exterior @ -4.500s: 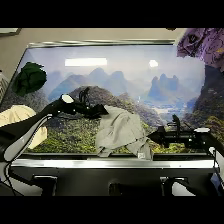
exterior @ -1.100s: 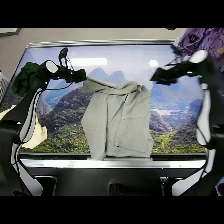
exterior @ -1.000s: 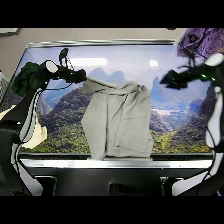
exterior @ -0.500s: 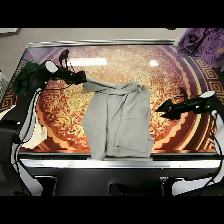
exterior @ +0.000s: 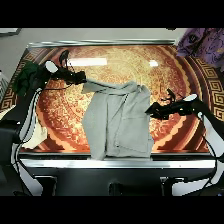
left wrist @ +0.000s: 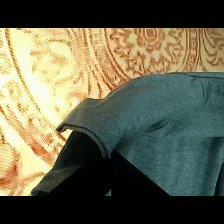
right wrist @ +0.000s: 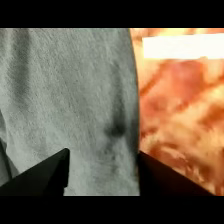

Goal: Fold the clothes and pants, and hang the long-sleeved shirts on hangers.

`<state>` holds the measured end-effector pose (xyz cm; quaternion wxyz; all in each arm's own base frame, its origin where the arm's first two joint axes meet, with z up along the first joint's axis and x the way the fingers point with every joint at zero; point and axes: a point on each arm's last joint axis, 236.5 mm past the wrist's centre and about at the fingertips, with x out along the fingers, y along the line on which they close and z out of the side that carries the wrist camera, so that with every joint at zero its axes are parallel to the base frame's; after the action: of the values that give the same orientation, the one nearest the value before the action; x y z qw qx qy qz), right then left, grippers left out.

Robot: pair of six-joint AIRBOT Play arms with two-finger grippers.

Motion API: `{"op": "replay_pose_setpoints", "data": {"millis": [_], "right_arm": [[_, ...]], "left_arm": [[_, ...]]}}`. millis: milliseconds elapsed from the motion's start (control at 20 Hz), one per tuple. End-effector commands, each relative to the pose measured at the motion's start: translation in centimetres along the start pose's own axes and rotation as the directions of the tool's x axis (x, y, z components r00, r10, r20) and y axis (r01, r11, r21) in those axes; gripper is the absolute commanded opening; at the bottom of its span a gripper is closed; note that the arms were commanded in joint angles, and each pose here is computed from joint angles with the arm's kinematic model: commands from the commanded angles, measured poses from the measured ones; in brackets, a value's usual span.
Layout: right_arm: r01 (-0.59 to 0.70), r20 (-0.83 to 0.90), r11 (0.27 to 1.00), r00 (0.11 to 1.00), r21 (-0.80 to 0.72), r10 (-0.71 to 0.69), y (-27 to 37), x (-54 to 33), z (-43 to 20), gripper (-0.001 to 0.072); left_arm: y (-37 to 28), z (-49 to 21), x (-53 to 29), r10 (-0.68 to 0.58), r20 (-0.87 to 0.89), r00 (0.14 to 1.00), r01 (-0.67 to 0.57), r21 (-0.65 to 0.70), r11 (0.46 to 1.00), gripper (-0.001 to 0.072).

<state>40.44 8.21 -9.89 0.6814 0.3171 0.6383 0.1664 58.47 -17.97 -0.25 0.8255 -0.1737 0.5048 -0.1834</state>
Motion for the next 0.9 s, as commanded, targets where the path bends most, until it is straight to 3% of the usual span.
{"op": "replay_pose_setpoints", "data": {"millis": [0,50,100,250,400,600,750,850], "right_arm": [[0.000,-0.010,1.000,1.000,-0.023,0.000,1.3,1.2,-0.4,0.0239],[-0.031,-0.011,0.999,0.999,-0.028,0.031,2.1,1.0,-0.5,0.0101],[-0.071,0.004,0.996,0.997,-0.047,0.071,3.4,0.4,-0.2,0.0044],[-0.078,0.157,0.988,0.983,-0.132,0.098,7.0,-5.3,3.8,0.0034],[0.000,0.395,0.956,0.910,-0.292,0.121,13.7,-16.1,8.8,0.0034],[0.225,0.706,0.843,0.670,-0.489,0.231,26.3,-34.9,8.1,0.0035],[0.392,0.837,0.769,0.438,-0.505,0.327,33.3,-46.0,0.3,0.0035],[0.474,0.878,0.744,0.334,-0.471,0.343,34.9,-50.0,-6.0,0.0035]], "left_arm": [[0.0,0.0,0.0,0.000,0.001,1.000,0.000,0.000,1.000,0.0017],[0.0,0.1,-0.1,0.000,0.002,1.000,0.000,0.001,1.000,0.0017],[-0.2,0.1,-0.3,-0.002,0.003,1.000,0.002,0.002,1.000,0.0017],[-1.0,2.0,-2.9,-0.012,0.043,0.999,0.011,0.024,1.000,0.0016],[-2.3,7.4,-10.9,-0.022,0.253,0.967,0.009,0.051,0.999,0.0015],[-5.4,13.3,-28.9,-0.043,0.608,0.793,-0.023,0.100,0.995,0.0015],[-9.6,11.8,-42.4,-0.078,0.760,0.645,-0.071,0.161,0.984,0.0016],[-12.7,8.6,-49.2,-0.108,0.808,0.579,-0.105,0.206,0.973,0.0016]]}}
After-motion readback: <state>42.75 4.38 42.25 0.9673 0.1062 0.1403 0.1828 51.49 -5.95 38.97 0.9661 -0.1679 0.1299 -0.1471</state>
